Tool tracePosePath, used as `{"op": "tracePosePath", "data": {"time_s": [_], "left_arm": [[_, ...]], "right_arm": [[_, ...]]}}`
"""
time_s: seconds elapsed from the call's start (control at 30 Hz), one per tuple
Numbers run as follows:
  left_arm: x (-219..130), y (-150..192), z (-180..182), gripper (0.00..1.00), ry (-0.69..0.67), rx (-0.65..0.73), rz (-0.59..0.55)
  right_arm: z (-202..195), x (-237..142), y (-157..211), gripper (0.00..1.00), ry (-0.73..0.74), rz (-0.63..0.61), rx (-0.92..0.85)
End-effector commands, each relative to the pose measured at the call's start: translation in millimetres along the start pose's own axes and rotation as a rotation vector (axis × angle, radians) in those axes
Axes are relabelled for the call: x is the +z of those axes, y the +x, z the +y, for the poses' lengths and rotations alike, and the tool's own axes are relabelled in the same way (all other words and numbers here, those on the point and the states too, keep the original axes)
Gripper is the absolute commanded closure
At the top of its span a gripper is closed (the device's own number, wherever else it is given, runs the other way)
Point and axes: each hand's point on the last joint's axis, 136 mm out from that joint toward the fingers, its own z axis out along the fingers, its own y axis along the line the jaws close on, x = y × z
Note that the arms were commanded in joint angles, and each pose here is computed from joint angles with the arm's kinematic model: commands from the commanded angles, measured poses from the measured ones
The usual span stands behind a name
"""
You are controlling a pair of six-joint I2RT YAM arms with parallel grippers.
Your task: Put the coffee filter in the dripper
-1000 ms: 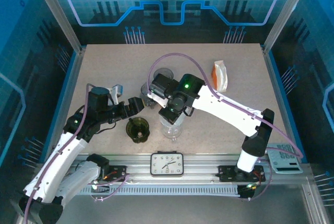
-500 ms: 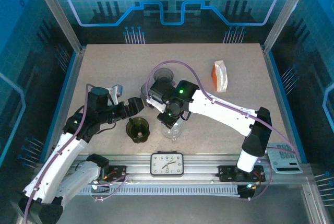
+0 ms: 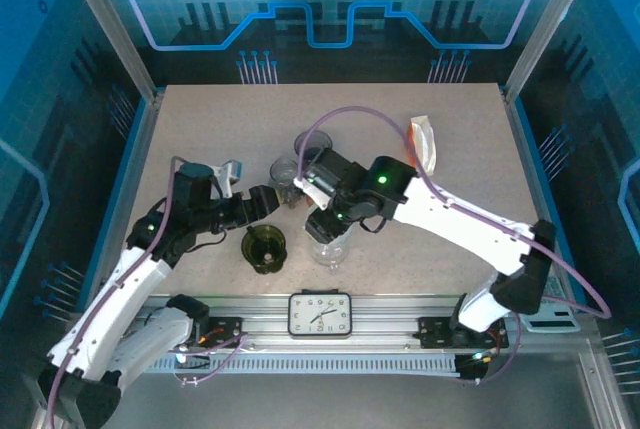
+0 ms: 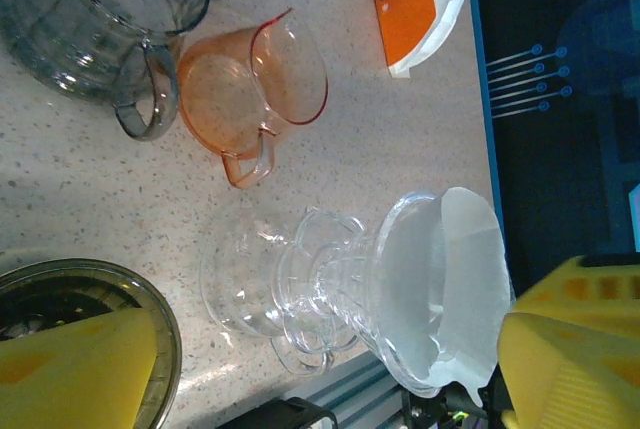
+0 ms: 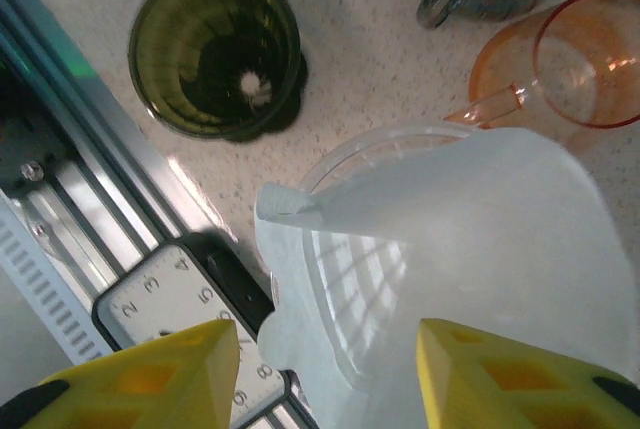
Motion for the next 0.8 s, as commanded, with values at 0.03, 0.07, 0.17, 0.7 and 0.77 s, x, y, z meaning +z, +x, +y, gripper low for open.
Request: {"op": "tracePosePath", "data": {"time_s": [0.03,0.07,0.17,0.7,0.77], "left_arm": [[2.5,-0.1,-39.8,0.14,0.097,0.086,0.032],[6.3,3.3,-44.1,0.15,0.098,0.107,0.047],[19.6,16.6,-54.6,0.2,0.103,0.163,0.102],[50.0,34.9,-53.8,0.51,0.085,0.204,0.176],[51.4,35.5,-51.8,0.53,0.079,0.199,0.179]], "right_arm": [[-29.2,-17.1,-2.2,0.48,0.041,-0.109,0.13],[-35.5,-17.8,0.7,0.48,0.049,-0.114,0.157],[-54.1,-16.1,10.3,0.48,0.085,-0.114,0.23],[-69.6,3.2,25.8,0.58,0.086,-0.103,0.323],[-67.1,3.8,24.2,0.6,0.073,-0.107,0.322]]}}
